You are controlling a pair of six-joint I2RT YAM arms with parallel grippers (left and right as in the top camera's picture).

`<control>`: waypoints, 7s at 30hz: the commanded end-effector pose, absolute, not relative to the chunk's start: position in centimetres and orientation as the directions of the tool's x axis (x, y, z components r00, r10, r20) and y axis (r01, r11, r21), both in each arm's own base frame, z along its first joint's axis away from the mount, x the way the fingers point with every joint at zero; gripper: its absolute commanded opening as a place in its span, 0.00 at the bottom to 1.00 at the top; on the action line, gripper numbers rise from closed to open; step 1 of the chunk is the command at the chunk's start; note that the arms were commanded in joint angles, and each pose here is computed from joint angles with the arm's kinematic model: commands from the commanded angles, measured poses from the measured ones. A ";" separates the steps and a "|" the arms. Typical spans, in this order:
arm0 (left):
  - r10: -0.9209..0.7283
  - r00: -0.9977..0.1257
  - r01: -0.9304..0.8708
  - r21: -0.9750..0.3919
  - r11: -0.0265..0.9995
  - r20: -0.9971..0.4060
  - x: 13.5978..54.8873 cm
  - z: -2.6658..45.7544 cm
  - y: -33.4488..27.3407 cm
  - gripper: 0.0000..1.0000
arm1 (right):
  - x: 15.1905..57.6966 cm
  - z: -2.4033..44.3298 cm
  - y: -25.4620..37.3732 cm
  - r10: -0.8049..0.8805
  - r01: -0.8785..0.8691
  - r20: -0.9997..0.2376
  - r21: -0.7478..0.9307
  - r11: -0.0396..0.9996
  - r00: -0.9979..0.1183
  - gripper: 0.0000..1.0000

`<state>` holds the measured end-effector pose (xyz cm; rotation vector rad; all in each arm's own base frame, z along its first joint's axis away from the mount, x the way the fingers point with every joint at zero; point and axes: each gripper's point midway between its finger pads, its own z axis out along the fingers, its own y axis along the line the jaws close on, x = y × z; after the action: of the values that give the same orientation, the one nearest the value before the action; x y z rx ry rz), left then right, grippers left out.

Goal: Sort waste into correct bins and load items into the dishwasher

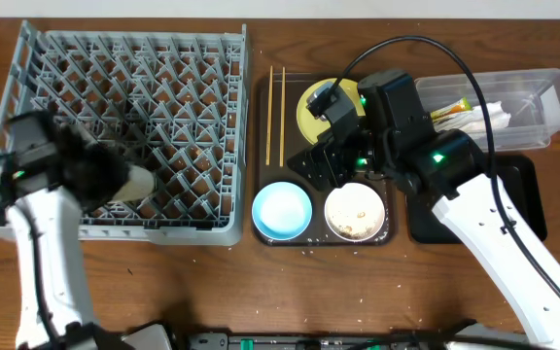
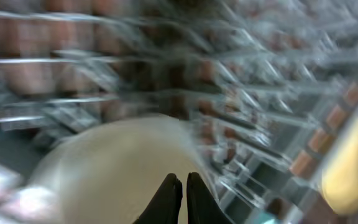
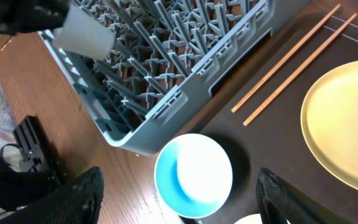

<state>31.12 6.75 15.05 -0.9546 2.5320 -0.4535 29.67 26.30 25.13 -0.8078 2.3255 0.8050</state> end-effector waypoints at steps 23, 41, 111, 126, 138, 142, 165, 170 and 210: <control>-0.566 -0.742 -0.483 -0.300 0.823 -0.359 31.5 17.2 3.9 0.08 | 29.6 25.2 26.7 -0.365 -0.695 -0.657 0.347 0.630 -0.659 0.66; -0.416 -0.837 -0.258 -0.413 0.874 -0.356 32.2 18.1 -1.2 0.16 | 30.1 23.2 30.3 -0.391 -0.721 -0.653 0.362 0.590 -0.648 0.63; -0.406 -0.684 -0.228 -0.352 0.908 -0.605 25.4 26.4 0.0 0.54 | 35.2 14.0 48.8 -0.303 -0.976 -0.952 -0.096 0.197 0.032 0.88; -0.412 -0.678 -0.230 -0.356 0.906 -0.609 25.5 26.5 0.1 0.55 | 32.4 15.6 48.4 -0.285 -0.985 -0.946 0.130 0.113 -0.158 0.07; -0.423 -0.676 -0.115 -0.481 0.869 -0.603 26.4 28.1 -2.5 0.68 | 32.8 26.0 36.3 -0.275 -0.865 -0.832 0.401 0.302 -0.482 0.01; -0.389 -0.711 0.070 -0.610 0.790 -0.586 26.5 30.0 -6.2 0.78 | 29.0 30.9 31.7 -0.266 -0.910 -0.871 0.402 0.097 -0.413 0.01; -0.104 -0.822 0.541 -0.826 0.159 -0.559 22.8 38.2 -16.4 0.77 | 22.5 37.3 30.2 -0.150 -0.893 -0.950 0.308 -0.327 -0.273 0.01; -0.111 -0.824 0.537 -0.829 0.154 -0.555 23.0 38.6 -16.4 0.76 | 22.3 37.0 31.0 -0.162 -0.900 -0.950 0.306 -0.310 -0.267 0.01; -0.733 -0.530 -0.691 -0.285 0.665 -0.426 23.8 22.5 8.5 0.45 | 33.3 28.7 22.2 -0.150 -0.655 -0.685 0.574 0.492 -0.713 0.68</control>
<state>25.57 2.53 22.79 -0.9699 2.3984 -0.5913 32.36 23.03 29.69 -0.7232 2.1105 1.3008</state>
